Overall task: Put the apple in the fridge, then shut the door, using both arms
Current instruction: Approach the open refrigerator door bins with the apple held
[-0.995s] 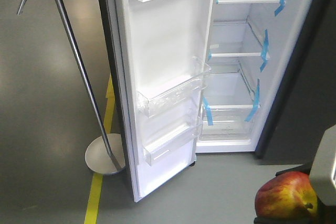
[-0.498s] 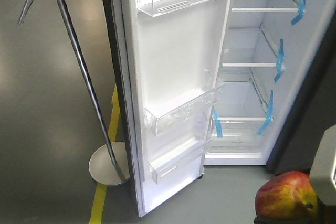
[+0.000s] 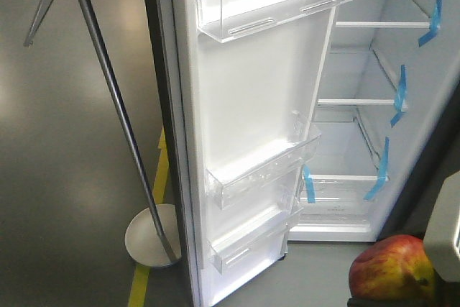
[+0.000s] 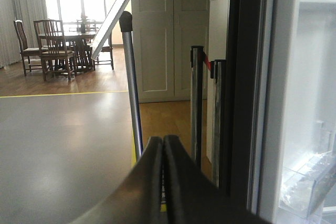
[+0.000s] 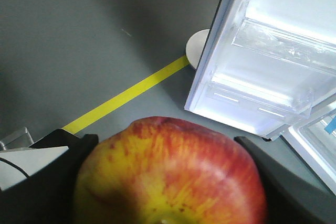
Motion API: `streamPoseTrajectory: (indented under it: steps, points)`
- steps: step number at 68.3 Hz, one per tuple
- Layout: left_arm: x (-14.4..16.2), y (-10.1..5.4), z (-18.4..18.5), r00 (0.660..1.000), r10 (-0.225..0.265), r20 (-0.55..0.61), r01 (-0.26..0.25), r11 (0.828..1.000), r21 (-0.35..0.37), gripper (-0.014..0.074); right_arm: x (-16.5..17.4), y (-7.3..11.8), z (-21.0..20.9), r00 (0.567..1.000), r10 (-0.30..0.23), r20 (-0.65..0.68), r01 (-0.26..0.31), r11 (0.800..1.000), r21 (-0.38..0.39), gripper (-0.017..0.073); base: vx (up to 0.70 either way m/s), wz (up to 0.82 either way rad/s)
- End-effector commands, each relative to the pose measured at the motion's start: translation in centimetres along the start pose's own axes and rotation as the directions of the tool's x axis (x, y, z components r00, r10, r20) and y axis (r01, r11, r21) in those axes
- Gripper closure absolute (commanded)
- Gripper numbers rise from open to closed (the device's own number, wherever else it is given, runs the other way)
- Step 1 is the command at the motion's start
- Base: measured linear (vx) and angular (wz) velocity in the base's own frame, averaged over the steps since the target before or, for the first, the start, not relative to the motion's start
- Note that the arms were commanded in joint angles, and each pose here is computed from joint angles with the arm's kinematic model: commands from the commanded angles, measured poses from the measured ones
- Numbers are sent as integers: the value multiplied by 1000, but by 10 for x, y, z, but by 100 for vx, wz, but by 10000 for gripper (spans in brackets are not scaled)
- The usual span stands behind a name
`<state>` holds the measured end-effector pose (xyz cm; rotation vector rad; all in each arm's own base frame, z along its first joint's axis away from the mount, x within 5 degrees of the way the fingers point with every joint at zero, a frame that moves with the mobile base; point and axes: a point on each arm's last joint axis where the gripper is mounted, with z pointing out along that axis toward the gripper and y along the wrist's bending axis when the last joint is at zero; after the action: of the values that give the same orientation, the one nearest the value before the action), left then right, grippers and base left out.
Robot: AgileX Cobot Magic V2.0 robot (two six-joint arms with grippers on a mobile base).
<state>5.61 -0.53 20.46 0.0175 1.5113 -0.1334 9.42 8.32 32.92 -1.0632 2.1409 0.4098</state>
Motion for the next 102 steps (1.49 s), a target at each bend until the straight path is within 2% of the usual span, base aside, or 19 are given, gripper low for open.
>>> streamPoseTrajectory:
  steps: [1,102]
  points:
    - [-13,-1,-2,995,-17,100,16,1000,15,600,-11,-1,-7,996,-4,86,2,1000,23,305,10,2]
    - [-13,-1,-2,995,-17,100,16,1000,15,600,-11,-1,-7,996,-4,86,2,1000,23,305,9,-2]
